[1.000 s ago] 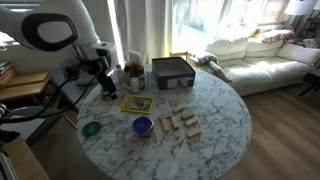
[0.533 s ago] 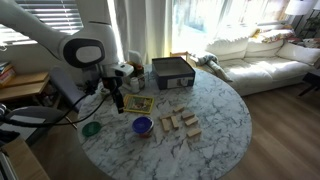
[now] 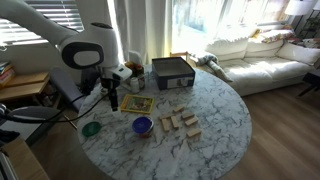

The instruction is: Put the measuring spoon upside down

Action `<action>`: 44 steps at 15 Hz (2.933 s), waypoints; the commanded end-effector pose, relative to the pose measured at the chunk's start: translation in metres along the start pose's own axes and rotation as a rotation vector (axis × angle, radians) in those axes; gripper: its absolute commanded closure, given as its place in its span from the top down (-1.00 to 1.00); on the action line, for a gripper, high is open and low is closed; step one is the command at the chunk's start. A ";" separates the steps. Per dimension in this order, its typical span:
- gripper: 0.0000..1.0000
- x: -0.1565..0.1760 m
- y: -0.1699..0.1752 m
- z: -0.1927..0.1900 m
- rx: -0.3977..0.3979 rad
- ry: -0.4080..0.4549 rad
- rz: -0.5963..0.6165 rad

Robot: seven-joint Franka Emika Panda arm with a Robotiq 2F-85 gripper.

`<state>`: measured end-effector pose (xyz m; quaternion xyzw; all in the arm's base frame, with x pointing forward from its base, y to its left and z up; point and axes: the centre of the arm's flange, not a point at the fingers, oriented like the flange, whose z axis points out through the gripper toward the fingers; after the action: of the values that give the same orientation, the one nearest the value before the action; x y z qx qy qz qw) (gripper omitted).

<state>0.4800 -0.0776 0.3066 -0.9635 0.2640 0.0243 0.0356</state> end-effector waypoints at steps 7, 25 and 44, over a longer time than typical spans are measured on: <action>1.00 0.002 -0.004 0.012 0.069 -0.043 0.081; 1.00 0.034 -0.034 0.079 0.370 -0.200 0.545; 1.00 0.023 -0.072 0.109 0.342 -0.093 0.428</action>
<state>0.5321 -0.0225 0.2098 -0.8634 0.4592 0.0394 0.2052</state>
